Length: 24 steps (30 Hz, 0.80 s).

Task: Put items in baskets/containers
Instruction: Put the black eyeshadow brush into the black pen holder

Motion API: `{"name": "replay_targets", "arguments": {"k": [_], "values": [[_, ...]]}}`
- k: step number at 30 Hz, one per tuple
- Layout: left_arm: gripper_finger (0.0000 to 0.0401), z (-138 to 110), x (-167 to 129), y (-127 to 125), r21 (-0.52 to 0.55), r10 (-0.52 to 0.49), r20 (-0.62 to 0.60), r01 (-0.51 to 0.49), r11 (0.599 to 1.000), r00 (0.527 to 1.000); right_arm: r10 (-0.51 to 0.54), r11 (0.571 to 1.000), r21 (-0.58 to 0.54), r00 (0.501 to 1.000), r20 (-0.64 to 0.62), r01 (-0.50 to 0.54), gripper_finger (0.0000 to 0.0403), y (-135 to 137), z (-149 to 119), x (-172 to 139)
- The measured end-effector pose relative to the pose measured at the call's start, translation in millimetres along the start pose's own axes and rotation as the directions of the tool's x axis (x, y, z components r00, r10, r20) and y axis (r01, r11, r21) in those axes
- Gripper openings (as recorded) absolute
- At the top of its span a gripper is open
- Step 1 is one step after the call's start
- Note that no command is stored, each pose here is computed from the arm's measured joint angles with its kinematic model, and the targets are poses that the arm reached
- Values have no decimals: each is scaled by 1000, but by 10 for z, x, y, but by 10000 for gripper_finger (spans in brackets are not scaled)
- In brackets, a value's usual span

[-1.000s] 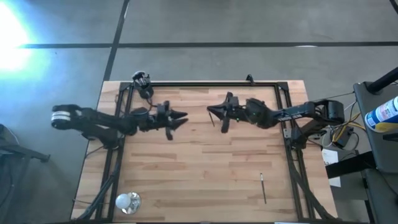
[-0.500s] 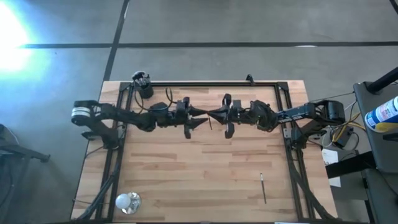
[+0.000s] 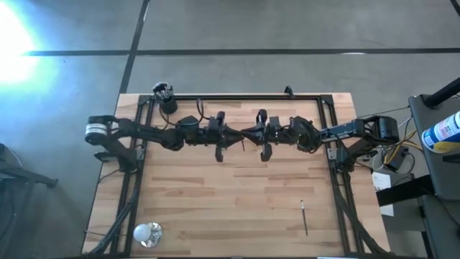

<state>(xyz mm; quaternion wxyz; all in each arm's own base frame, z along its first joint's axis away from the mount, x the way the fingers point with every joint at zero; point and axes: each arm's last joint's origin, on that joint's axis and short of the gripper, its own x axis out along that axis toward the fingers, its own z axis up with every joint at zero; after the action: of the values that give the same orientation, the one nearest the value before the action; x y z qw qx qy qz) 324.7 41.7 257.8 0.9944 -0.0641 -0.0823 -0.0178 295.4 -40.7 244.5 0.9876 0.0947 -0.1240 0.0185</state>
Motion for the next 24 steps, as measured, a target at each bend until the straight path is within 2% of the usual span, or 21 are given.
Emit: {"name": "replay_targets", "arguments": {"k": [2,3,5,10,14,20,24], "values": [[22,27,-17,-6,9,1,0,-1,1000,1000,-2,1000,-4,1000,0,2,10,-1,0,0],[15,44,-29,0,21,12,-4,-12,1000,1000,-2,1000,-6,1000,1,2,13,-1,3,1],[14,76,-67,6,54,48,-37,-46,997,998,-5,1000,-9,1000,-7,5,26,-3,-1,0],[8,211,-243,58,140,238,-81,-226,964,968,-20,1000,-21,999,-34,19,73,-16,26,-25],[8,264,-511,137,142,311,-58,-301,943,949,-34,998,-52,996,-79,30,99,-24,20,-56],[8,245,-975,410,132,490,-25,-483,865,871,-35,997,-74,995,-94,28,80,-21,-2,-77],[8,272,-1252,778,106,600,-21,-595,796,799,-41,995,-91,994,-98,32,49,-28,-16,-90]]}}
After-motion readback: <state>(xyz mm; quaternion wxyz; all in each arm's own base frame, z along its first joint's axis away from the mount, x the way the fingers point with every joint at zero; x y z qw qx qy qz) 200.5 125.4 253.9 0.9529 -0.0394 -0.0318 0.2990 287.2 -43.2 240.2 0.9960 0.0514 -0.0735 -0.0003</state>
